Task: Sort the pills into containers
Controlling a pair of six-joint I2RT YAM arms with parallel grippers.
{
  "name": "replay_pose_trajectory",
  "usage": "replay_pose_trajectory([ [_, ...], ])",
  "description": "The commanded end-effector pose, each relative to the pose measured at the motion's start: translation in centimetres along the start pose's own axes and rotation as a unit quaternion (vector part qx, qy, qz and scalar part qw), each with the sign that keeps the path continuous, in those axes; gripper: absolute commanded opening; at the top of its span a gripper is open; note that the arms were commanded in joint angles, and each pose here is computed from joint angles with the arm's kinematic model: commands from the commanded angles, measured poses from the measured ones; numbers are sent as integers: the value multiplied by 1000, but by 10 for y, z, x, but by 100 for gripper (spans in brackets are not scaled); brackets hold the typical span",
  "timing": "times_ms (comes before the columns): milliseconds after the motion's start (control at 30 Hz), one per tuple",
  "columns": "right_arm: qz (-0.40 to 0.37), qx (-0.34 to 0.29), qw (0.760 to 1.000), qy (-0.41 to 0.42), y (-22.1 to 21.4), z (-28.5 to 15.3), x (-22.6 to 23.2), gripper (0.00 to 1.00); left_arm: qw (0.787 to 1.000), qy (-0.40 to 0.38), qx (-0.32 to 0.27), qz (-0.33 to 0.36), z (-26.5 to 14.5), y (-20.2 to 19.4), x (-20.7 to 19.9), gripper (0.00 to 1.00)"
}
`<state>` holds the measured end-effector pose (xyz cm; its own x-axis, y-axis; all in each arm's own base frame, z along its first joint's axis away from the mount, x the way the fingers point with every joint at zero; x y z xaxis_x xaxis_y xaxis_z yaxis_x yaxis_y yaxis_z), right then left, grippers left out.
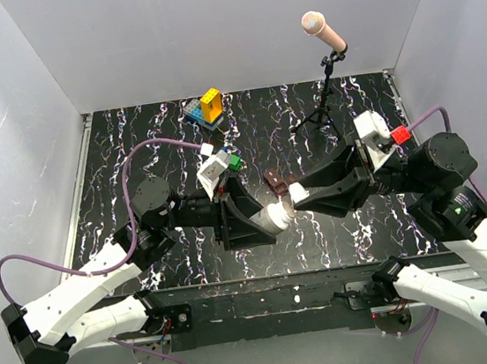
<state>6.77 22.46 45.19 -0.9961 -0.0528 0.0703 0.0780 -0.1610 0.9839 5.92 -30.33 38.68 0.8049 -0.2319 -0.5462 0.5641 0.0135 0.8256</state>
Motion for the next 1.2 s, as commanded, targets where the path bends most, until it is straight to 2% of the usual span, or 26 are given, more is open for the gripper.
replay_pose_trajectory([
  [0,10,-25,995,-92,8,-4,-24,1,1000,4,-9,13,-4,1,-2,0],
  [233,91,12,965,-248,-17,-18,-69,1,999,28,-18,17,-8,0,4,0],
  [500,177,64,904,-383,-84,-39,-112,1,999,40,-20,17,-9,-1,8,0],
  [633,217,96,858,-455,-124,-56,-131,1,999,43,-20,17,-9,-2,8,0],
  [700,223,102,825,-509,-142,-71,-143,1,999,44,-21,18,-10,-1,8,0],
  [867,238,124,764,-587,-188,-97,-160,1,998,48,-24,17,-11,-2,9,0],
  [1067,241,128,693,-668,-233,-130,-172,1,998,49,-25,18,-12,-2,8,0],
  [1167,247,121,646,-712,-250,-149,-174,1,998,51,-25,17,-12,-3,9,0],
])
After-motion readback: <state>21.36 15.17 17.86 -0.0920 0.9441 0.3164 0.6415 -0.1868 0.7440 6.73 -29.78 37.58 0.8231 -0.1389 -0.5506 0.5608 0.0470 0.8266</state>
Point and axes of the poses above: each gripper's point midway between its finger pads, its own z axis out along the fingers, its own x axis along the line the jaws close on, y = z × x, the point moved 2 cm from there along -z, back along the fingers, and after that the axes turned 1 degree about -z, right-handed, at the moved point
